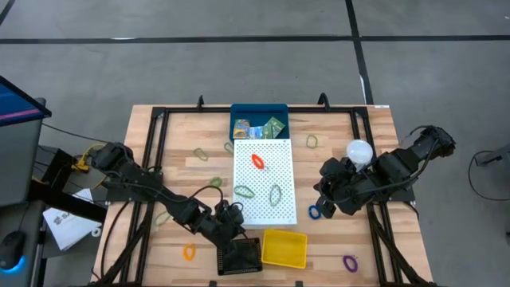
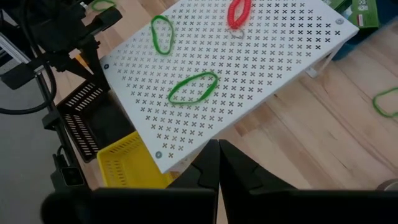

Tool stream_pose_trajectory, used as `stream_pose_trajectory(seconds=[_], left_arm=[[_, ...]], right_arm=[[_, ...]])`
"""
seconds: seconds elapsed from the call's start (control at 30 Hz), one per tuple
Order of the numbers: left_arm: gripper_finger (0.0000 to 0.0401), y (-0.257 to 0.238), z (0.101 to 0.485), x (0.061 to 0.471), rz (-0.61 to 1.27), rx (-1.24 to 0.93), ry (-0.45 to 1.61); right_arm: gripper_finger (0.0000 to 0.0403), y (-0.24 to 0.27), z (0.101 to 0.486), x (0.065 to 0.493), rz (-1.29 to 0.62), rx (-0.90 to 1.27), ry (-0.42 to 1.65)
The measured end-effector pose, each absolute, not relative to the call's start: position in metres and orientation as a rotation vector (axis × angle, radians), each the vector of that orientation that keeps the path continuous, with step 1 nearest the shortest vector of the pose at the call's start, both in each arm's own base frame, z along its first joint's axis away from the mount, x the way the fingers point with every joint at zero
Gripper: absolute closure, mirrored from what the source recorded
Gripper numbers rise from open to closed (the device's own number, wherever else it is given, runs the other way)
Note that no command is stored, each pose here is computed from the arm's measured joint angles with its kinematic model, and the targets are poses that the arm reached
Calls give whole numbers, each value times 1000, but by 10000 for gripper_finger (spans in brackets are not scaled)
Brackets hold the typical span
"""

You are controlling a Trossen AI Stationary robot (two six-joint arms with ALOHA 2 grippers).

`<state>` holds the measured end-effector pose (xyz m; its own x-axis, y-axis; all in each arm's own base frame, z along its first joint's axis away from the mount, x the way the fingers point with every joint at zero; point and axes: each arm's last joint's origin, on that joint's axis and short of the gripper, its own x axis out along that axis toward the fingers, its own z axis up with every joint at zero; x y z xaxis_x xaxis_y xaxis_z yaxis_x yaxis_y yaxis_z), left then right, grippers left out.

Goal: Pick & Place Office Desk Supplies
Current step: Put the purple spring keychain into the yellow bin

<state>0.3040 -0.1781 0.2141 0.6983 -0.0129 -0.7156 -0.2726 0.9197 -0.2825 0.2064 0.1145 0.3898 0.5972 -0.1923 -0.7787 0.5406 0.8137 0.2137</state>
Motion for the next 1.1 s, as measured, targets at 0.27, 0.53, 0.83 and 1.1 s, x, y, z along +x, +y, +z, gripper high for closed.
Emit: stream_pose_trajectory(seconds=[0.27,0.53,0.83,1.1], left_arm=[[401,-182,224,304,59,-412,756],[401,-181,269,280,-112,-386,689],[401,-197,266,253,-254,-489,933],[401,-236,243,238,-195,-574,993]], right_arm=[[403,115,390,206,-441,462,832],[403,115,390,207,-440,462,833],[403,115,390,206,-439,463,834],[403,118,390,204,-449,474,818]])
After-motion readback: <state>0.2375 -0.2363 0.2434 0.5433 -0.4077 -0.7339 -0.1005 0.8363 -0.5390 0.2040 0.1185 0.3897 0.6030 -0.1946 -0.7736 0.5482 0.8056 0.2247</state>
